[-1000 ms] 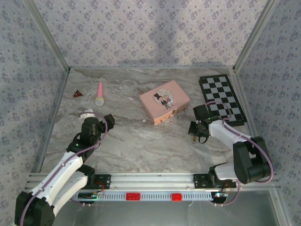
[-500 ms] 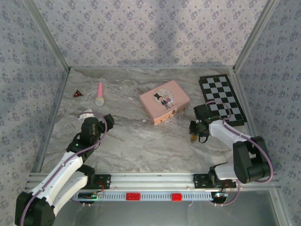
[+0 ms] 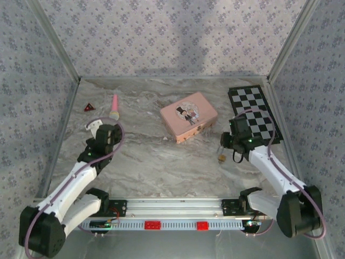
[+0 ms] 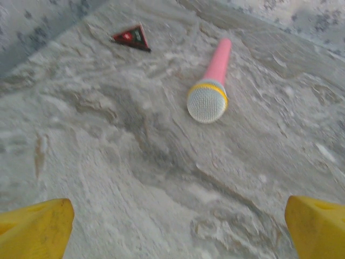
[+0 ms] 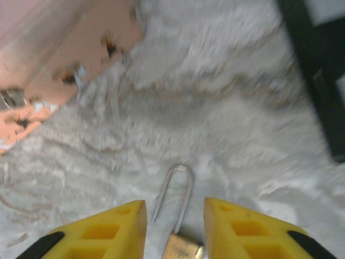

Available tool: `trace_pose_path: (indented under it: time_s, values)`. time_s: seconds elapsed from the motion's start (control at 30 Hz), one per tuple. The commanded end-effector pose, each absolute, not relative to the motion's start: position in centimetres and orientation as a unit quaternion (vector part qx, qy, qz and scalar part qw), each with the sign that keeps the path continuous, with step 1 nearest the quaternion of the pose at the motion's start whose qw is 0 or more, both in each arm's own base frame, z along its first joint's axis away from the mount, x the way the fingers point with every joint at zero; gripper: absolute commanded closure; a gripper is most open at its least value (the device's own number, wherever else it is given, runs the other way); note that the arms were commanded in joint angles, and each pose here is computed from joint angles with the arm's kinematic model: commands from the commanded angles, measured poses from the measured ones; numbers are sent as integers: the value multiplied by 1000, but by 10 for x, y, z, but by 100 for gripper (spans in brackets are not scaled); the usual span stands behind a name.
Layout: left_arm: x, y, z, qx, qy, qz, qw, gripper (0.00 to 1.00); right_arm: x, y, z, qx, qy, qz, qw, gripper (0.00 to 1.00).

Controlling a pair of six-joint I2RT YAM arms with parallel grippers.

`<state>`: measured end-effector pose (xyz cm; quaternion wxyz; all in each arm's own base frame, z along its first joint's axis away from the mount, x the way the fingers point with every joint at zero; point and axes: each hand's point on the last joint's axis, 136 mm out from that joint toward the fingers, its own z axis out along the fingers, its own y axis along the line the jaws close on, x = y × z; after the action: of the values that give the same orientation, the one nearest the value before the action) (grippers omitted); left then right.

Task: Unlock the padlock with the key

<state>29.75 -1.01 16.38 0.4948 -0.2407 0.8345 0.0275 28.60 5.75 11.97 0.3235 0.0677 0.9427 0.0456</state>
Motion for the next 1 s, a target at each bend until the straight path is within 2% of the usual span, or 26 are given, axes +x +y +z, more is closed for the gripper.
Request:
trace_pose_path:
  time_s: [0.0,0.07,0.13,0.23,0.43,0.53,0.73,0.83,0.97]
  values:
    - [310,10,182,-243,814,110,516,0,300,27,168,58,905,-36,419,53]
    - [315,25,177,-259,795,175,519,0,305,15,184,55,884,-71,459,33]
    - [320,37,168,-242,790,258,501,0,308,5,185,41,879,-104,464,22]
    - [328,46,175,-219,776,338,486,0,312,-14,185,56,881,-136,450,20]
    - [353,33,153,-159,806,233,520,0,316,-25,173,100,868,-124,471,19]
    - [367,20,133,-86,824,183,529,0,317,-34,163,125,859,-137,477,18]
    - [381,24,124,-70,799,150,577,0,329,-42,144,141,864,-147,460,17]
    - [389,15,101,-43,806,79,585,0,335,-44,142,137,856,-153,475,17]
    - [391,28,93,-73,817,90,565,0,347,-39,140,109,836,-153,515,17]
